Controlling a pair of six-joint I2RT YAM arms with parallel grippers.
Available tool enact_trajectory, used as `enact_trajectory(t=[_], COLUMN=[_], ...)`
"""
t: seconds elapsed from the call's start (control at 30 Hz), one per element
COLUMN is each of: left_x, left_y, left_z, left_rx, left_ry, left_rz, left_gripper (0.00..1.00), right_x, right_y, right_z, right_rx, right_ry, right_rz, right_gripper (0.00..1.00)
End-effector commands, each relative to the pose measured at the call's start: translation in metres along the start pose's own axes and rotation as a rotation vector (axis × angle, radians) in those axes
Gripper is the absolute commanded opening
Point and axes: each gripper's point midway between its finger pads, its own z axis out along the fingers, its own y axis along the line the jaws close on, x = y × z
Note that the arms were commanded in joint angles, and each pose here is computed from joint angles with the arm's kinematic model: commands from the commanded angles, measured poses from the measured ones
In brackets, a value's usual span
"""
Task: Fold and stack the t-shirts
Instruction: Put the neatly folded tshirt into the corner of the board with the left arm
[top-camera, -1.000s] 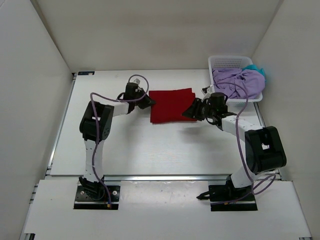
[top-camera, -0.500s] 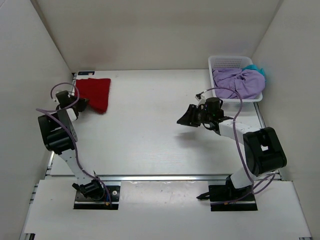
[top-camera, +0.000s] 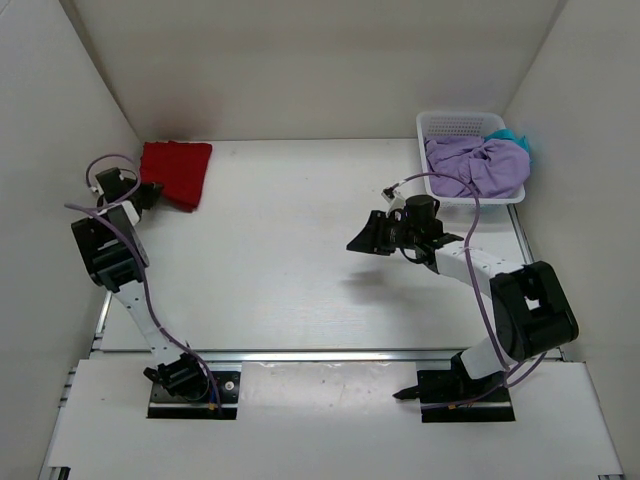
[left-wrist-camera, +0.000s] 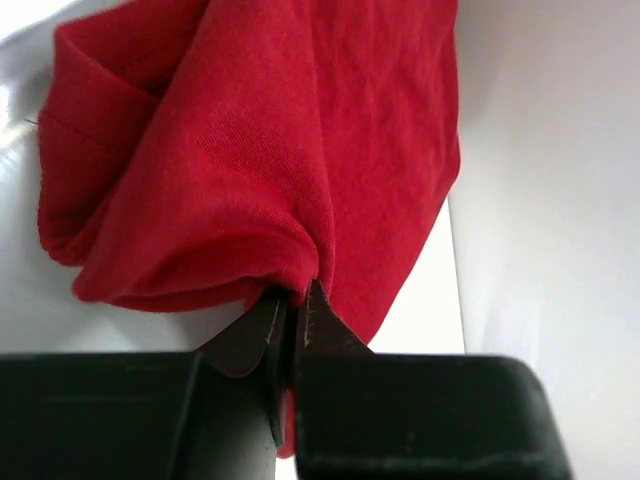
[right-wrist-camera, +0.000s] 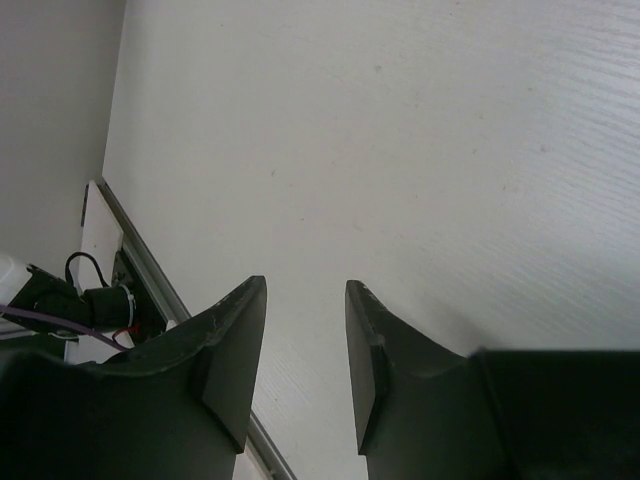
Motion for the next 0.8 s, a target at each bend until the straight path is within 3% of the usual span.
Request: enact_trajectory(t=[0.0,0.2,0.4,0.6,0.67,0.77], left_x=[-0.019,-0.001,0.024,0.065,0.084,0.116], left_y=[-0.002,-0.006,-0.015,-0.044,-0.057,-0.078], left_z=[-0.006,-0.031,-0.066,-0.1,-0.112,-0.135], left_rx=[0.001,0.035,0.045,0.104,0.125,0.181], left_ry=[-0.049,-0.075,-0.098,-0.077,-0.067,-0.046], left_rz=[-0.003,0.011,0.037,0.128,0.182,0.251], left_gripper=[0.12,0.61,0.95,0.98,0.84,0.52], right_x=[-0.014,-0.017,-0.015,-0.018,-0.031,-0.053], right_y=[0.006,0.003,0.01,0.012,0.014,0.009], right_z=[0.002,0.005,0.006,0.003,-0.001,-0.006], right_rx=[-0.03,-0.014,-0.011,0.014,0.03,0.087], right_ry=[-0.025,-0.033,-0.036,-0.056,-0.089,-0.142], right_rz=[-0.039,-0.041,-0.063,-0.071,-0.081,-0.094], right_gripper=[0.36,0.41,0.46,0.43,0.28,0.06])
